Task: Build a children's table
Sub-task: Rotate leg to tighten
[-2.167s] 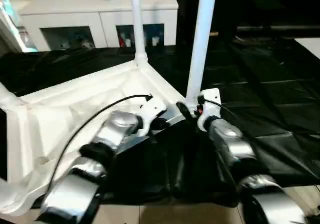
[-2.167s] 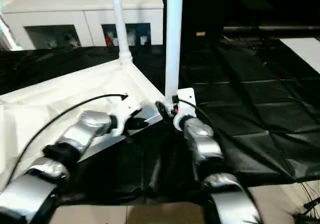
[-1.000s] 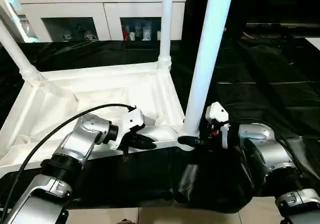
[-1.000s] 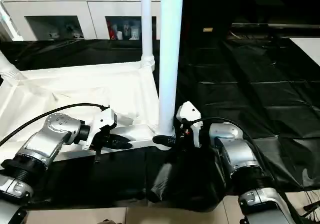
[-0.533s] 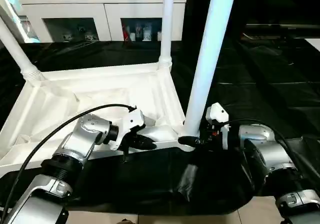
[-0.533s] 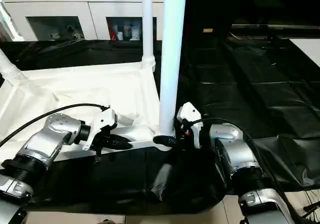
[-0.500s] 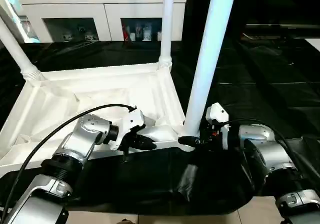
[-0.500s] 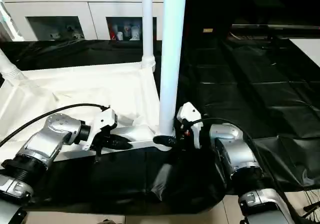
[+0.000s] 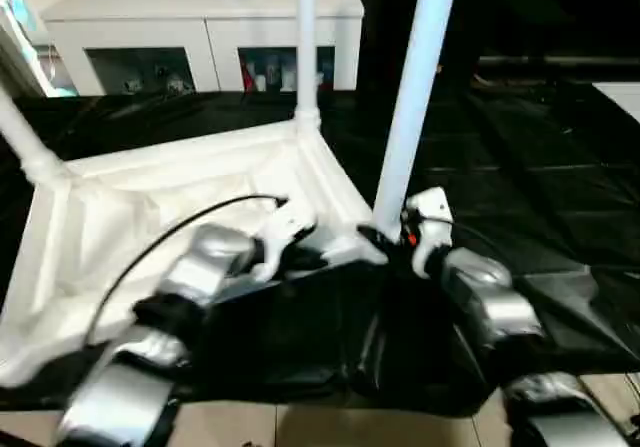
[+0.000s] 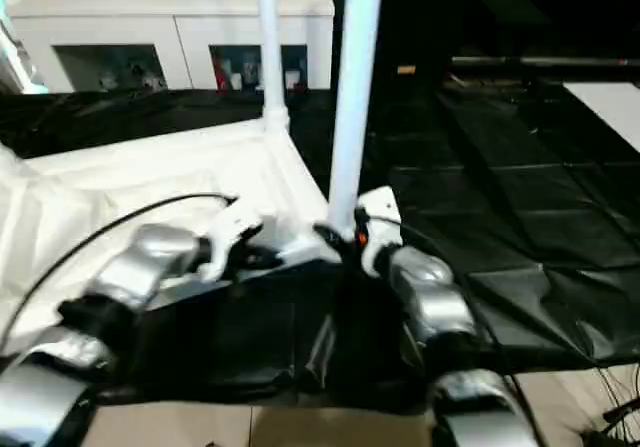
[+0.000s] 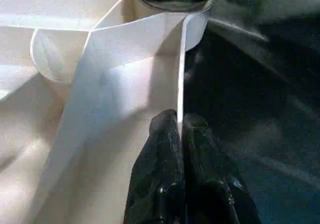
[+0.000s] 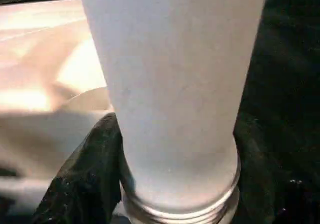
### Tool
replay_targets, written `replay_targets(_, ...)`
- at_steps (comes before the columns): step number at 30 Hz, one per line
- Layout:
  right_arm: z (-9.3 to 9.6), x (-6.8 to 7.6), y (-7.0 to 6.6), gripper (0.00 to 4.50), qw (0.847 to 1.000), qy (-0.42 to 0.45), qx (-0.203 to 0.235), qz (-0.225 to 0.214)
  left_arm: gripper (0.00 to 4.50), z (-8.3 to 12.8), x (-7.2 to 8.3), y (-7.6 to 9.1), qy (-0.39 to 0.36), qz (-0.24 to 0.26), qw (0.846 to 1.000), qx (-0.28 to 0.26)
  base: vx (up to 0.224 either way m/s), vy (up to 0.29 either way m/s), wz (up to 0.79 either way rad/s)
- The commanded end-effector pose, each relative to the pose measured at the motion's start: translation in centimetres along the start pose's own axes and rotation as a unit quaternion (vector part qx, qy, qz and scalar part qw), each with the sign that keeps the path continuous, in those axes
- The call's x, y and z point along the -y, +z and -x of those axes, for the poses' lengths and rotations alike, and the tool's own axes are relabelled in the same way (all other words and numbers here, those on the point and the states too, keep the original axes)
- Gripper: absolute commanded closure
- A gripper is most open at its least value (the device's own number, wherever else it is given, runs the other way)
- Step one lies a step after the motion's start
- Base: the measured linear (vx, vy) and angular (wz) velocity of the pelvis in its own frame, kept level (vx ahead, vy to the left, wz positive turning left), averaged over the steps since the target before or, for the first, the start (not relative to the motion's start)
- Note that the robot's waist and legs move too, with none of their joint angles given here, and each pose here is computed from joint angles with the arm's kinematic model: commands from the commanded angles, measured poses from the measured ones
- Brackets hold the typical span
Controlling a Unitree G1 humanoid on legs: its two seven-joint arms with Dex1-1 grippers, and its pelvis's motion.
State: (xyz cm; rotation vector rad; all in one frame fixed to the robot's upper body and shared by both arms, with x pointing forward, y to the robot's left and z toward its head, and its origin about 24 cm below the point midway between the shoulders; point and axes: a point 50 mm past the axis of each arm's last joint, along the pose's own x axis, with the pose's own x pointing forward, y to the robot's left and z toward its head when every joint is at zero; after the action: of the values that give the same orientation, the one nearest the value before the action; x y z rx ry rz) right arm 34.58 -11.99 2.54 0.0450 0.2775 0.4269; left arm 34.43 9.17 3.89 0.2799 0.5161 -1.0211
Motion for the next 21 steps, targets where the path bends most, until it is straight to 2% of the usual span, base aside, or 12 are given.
replay_targets(1,-0.8,-2.7,-2.7,1.80,0.998,0.003,-0.060,-0.029,4.50,-1.4,0.4,0.0,0.050,0.034,0.998,0.003,0.000,0.000,0.00)
replay_targets(4,-1.6,-3.1,-2.3,1.80,0.996,-0.037,-0.056,-0.059,4.50,-2.4,0.8,0.5,0.054,0.030,0.998,-0.002,0.000,0.000,0.00)
replay_targets(10,-2.1,-4.1,-2.0,1.80,0.998,-0.023,-0.050,-0.041,4.50,-2.6,0.9,0.5,0.048,0.009,0.999,-0.010,0.000,0.000,0.00)
replay_targets(11,-2.1,-4.3,-1.8,1.45,0.998,-0.013,-0.040,-0.040,4.50,-2.6,0.9,0.3,0.045,0.003,0.999,-0.014,0.000,0.000,0.00)
replay_targets(13,-2.1,-4.3,-1.8,1.45,0.998,-0.013,-0.038,-0.040,4.50,-2.5,0.9,0.2,0.045,0.002,0.999,-0.014,0.000,0.000,0.00)
replay_targets(15,-2.2,-4.2,-1.5,1.08,0.999,-0.008,-0.029,-0.038,4.50,-2.4,0.8,0.0,0.040,-0.004,0.999,-0.018,0.000,0.000,0.00)
replay_targets(21,-1.8,-2.7,0.0,0.57,1.000,0.005,0.008,0.000,4.50,-1.8,0.8,-1.0,0.005,-0.024,0.999,-0.032,0.000,0.000,0.00)
